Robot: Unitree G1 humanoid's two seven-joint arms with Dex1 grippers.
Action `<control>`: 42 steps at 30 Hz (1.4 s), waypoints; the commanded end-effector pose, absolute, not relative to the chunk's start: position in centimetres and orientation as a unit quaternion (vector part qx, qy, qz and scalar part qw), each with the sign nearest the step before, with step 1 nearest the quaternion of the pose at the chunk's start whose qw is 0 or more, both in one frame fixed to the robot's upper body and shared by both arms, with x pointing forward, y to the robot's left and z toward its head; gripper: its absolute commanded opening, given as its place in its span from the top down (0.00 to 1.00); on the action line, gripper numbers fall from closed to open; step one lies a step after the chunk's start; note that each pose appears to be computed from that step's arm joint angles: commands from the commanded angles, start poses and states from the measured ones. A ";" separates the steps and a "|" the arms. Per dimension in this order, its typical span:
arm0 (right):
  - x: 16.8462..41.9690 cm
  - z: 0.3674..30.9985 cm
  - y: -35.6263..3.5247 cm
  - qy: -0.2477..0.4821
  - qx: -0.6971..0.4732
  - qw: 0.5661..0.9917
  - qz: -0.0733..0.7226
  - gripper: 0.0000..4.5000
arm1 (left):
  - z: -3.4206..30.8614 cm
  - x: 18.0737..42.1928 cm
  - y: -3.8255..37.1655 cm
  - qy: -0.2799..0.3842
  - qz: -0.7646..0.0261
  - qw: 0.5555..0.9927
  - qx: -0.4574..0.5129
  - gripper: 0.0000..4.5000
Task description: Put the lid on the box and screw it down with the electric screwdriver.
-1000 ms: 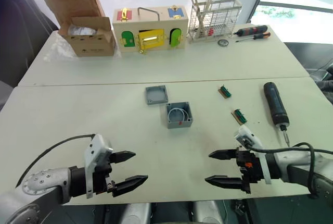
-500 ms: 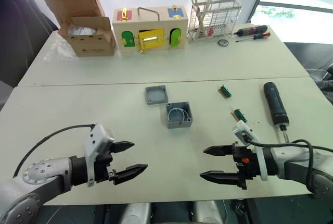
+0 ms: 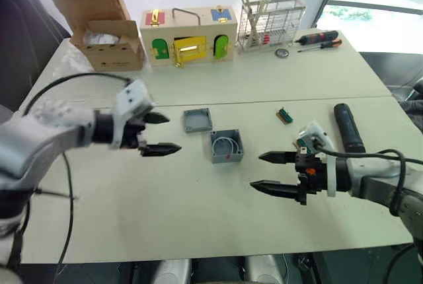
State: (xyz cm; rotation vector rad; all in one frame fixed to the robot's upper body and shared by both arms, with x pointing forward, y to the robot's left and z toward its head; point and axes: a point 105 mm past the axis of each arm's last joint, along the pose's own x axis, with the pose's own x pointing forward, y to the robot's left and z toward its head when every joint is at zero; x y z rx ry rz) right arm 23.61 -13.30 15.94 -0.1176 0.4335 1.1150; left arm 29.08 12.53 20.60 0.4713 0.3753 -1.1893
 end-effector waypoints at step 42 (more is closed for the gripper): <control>23.5 15.8 -13.5 0.126 -0.071 0.914 0.380 0.00 | 15.0 32.7 0.2 0.105 -0.725 0.567 0.376 0.98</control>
